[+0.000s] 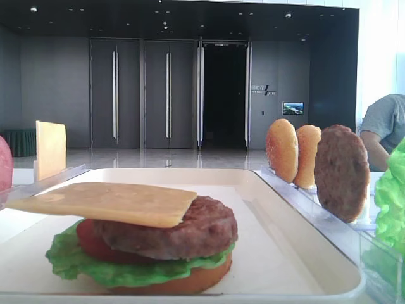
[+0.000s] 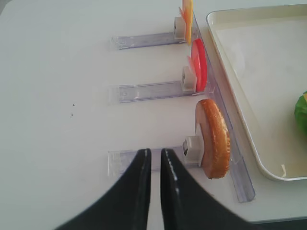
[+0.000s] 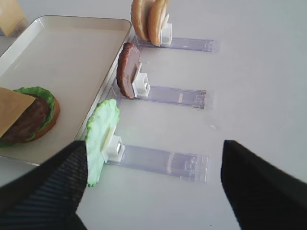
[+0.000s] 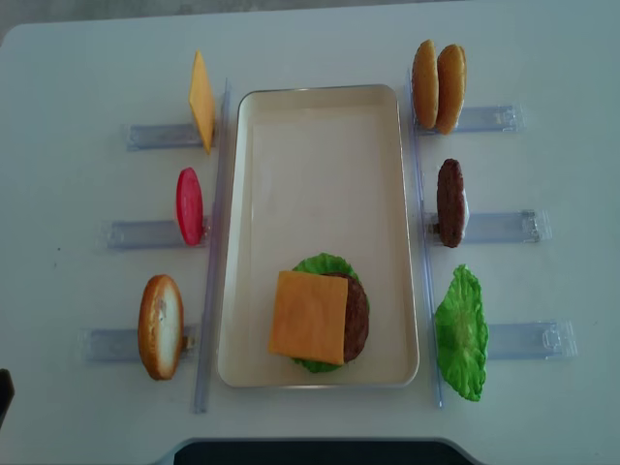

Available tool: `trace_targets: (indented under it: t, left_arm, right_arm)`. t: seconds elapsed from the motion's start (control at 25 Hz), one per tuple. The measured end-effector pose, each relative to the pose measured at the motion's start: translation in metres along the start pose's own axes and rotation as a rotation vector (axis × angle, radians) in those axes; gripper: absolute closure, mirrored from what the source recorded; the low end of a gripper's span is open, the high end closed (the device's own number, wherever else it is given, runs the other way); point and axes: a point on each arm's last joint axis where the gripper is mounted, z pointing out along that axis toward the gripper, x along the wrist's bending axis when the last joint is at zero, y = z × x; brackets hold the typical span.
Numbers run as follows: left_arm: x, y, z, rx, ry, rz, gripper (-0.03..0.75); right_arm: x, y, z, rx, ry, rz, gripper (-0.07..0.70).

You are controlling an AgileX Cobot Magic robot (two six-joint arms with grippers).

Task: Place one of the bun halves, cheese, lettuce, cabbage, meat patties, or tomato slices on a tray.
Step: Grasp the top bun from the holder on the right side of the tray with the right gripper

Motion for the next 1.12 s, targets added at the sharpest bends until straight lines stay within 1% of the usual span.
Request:
trace_targets:
  t: [0.04,0.16,0.24,0.32,0.68,0.76,1.0,1.04,1.12]
  left_arm:
    - [0.0000,0.0000,0.0000,0.000,0.000,0.000,0.204]
    - [0.0000,0.0000,0.0000,0.000,0.000,0.000,0.204]
    - [-0.0001,0.0000,0.0000,0.000,-0.001,0.000,0.267]
    - [-0.0001,0.0000,0.0000,0.000,-0.001,0.000,0.365]
    - [-0.0001,0.0000,0.0000,0.000,-0.001,0.000,0.680]
    - [-0.0001,0.0000,0.0000,0.000,-0.001,0.000,0.701]
    - [-0.0001,0.0000,0.0000,0.000,-0.001,0.000,0.701]
    - [-0.0001,0.0000,0.0000,0.000,-0.001,0.000,0.715]
    - [-0.0001,0.0000,0.0000,0.000,-0.001,0.000,0.715]
  right_arm:
    - [0.0000,0.0000,0.0000,0.000,0.000,0.000,0.090]
    - [0.0000,0.0000,0.0000,0.000,0.000,0.000,0.090]
    - [0.0000,0.0000,0.0000,0.000,0.000,0.000,0.090]
    - [0.0000,0.0000,0.0000,0.000,0.000,0.000,0.090]
    - [0.0000,0.0000,0.0000,0.000,0.000,0.000,0.090]
    - [0.0000,0.0000,0.0000,0.000,0.000,0.000,0.090]
    - [0.0000,0.0000,0.0000,0.000,0.000,0.000,0.090]
    - [0.0000,0.0000,0.0000,0.000,0.000,0.000,0.090]
    - [0.0000,0.0000,0.0000,0.000,0.000,0.000,0.090]
